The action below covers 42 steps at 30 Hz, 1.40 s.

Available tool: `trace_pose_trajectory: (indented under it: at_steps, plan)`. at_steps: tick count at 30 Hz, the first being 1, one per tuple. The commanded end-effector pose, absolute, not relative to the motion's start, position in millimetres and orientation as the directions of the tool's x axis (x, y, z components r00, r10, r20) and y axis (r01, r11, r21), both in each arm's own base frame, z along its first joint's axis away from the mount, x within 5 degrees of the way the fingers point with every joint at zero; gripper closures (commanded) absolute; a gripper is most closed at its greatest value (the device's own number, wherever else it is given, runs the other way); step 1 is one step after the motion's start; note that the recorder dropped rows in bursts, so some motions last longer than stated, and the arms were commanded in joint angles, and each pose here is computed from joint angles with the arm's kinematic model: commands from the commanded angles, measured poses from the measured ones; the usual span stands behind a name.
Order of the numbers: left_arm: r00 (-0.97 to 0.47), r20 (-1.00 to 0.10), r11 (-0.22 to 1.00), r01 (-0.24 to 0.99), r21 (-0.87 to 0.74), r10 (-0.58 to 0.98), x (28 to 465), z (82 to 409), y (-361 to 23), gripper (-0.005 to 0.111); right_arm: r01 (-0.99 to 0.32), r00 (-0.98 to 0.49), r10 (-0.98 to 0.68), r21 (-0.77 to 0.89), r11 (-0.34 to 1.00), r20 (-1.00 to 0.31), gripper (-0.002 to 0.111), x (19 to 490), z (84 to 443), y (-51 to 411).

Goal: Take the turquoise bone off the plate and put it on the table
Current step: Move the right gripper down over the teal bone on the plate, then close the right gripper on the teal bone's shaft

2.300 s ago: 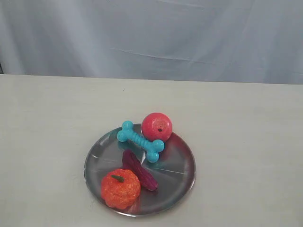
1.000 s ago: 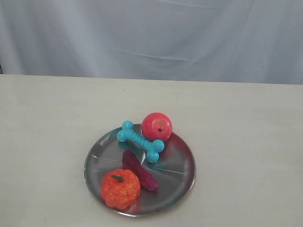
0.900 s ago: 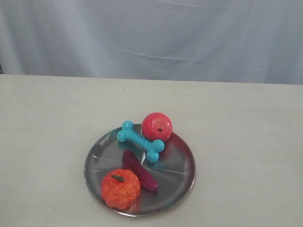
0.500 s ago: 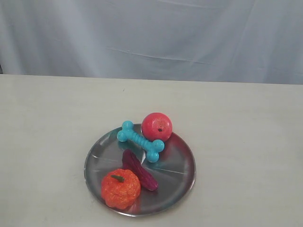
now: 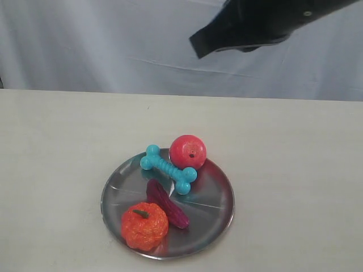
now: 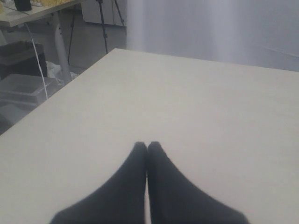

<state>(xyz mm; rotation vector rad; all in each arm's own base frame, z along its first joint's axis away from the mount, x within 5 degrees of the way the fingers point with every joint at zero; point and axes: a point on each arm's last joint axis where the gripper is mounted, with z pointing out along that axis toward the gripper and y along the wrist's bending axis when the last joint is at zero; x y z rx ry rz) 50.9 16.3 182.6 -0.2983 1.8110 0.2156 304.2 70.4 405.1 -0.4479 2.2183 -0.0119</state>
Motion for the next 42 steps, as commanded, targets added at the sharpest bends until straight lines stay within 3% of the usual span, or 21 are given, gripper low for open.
trace_pose_trajectory:
  at_steps: [1,10,12,14,19,21,29,42]
  plan:
    - [-0.235,-0.968,0.948,-0.317,-0.015,-0.093,51,182,16,0.107,-0.408,-0.613,-0.399,-0.159,0.899,-0.682,0.109,339,389,85]
    - [-0.235,-0.968,0.948,-0.317,-0.015,-0.093,51,182,16,0.107,-0.471,-0.73,-0.466,-0.125,0.873,-0.5,0.108,412,320,103]
    - [-0.235,-0.968,0.948,-0.317,-0.015,-0.093,51,182,16,0.107,-0.477,-0.747,-0.471,-0.116,0.871,-0.468,0.104,425,302,106]
    - [-0.235,-0.968,0.948,-0.317,-0.015,-0.093,51,182,16,0.107,-0.485,-0.759,-0.48,-0.11,0.868,-0.44,0.092,437,284,109]
    - [-0.235,-0.968,0.948,-0.317,-0.015,-0.093,51,182,16,0.107,-0.518,-0.762,-0.516,-0.111,0.848,-0.392,0.041,458,248,114]
    - [-0.235,-0.968,0.948,-0.317,-0.015,-0.093,51,182,16,0.107,-0.544,-0.752,-0.545,-0.116,0.831,-0.37,0.031,462,236,116]
    - [-0.235,-0.968,0.948,-0.317,-0.015,-0.093,51,182,16,0.107,-0.608,-0.728,-0.611,-0.121,0.785,-0.311,0.034,475,195,120]
    - [-0.235,-0.968,0.948,-0.317,-0.015,-0.093,51,182,16,0.107,-0.638,-0.704,-0.632,-0.102,0.763,-0.324,0.034,485,158,126]
